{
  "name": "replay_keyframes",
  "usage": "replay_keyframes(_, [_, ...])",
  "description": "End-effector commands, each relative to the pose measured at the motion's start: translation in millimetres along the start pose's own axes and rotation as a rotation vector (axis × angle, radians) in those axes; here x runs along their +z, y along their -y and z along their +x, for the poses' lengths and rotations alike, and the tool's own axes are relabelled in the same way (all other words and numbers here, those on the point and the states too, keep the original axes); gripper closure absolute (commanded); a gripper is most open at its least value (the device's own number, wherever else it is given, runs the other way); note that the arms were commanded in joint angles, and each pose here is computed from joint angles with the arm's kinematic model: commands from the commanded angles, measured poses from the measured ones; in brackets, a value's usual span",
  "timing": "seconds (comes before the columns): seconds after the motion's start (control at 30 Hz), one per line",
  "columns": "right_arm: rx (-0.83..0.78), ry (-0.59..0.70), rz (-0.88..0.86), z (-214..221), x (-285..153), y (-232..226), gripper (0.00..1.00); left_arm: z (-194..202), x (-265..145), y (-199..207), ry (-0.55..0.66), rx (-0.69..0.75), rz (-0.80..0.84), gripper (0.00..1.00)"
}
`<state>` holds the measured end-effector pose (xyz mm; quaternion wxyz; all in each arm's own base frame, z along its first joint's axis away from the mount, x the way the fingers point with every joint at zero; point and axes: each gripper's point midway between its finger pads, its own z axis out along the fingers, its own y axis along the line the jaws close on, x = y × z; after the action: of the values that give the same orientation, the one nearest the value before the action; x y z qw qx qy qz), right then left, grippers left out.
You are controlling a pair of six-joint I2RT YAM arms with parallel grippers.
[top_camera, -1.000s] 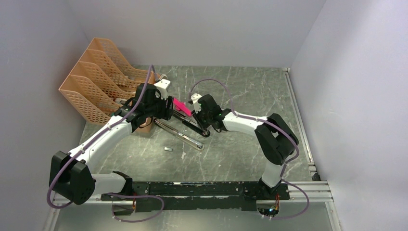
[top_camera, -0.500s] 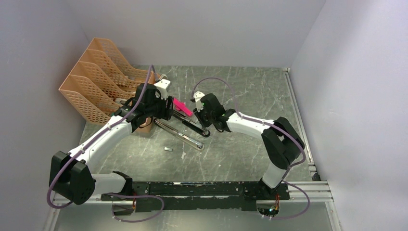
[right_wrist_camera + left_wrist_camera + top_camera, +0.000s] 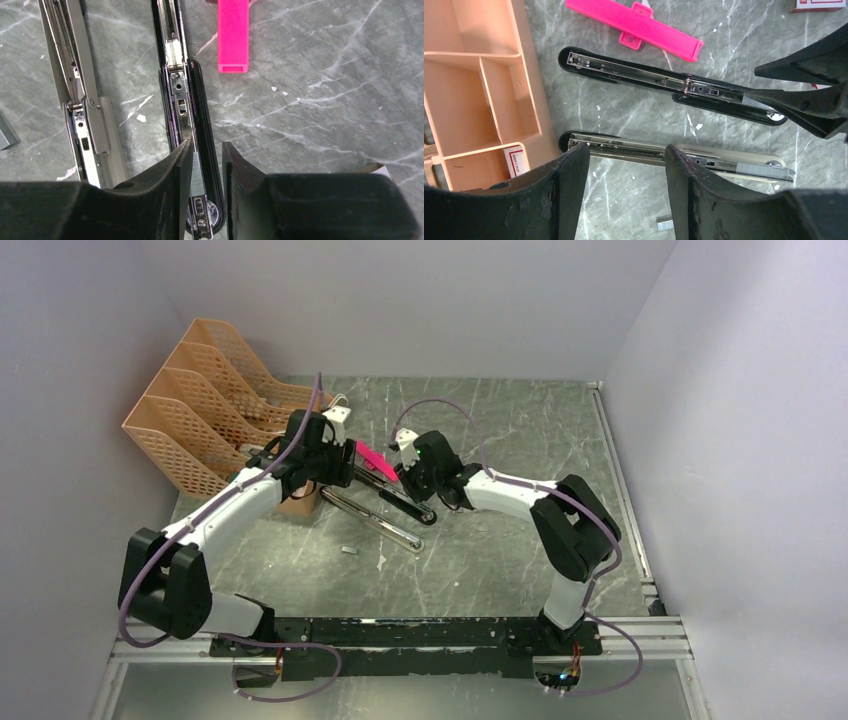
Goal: Load the staples into the stapler
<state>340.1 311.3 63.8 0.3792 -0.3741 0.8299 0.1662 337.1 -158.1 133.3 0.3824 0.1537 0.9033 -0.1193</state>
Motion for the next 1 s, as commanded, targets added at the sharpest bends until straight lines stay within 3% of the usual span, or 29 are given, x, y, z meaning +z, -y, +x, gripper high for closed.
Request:
replay_keyframes(0.0, [-0.014,0.015,-0.033,-6,4,-3,0.68,-21,-3,1,0.041,-0.006,0.021,0.39])
replay_keyframes(0.43, [0.000,-0.066,0.021,13,16,7,0.68,-22,-5,0,0.051,-0.008,0.019,0.39])
replay_keyframes(0.97, [0.028,-0.123,0.084,33,-7,14,0.70,-23,-6,1,0.056,-0.008,0.026,0.39])
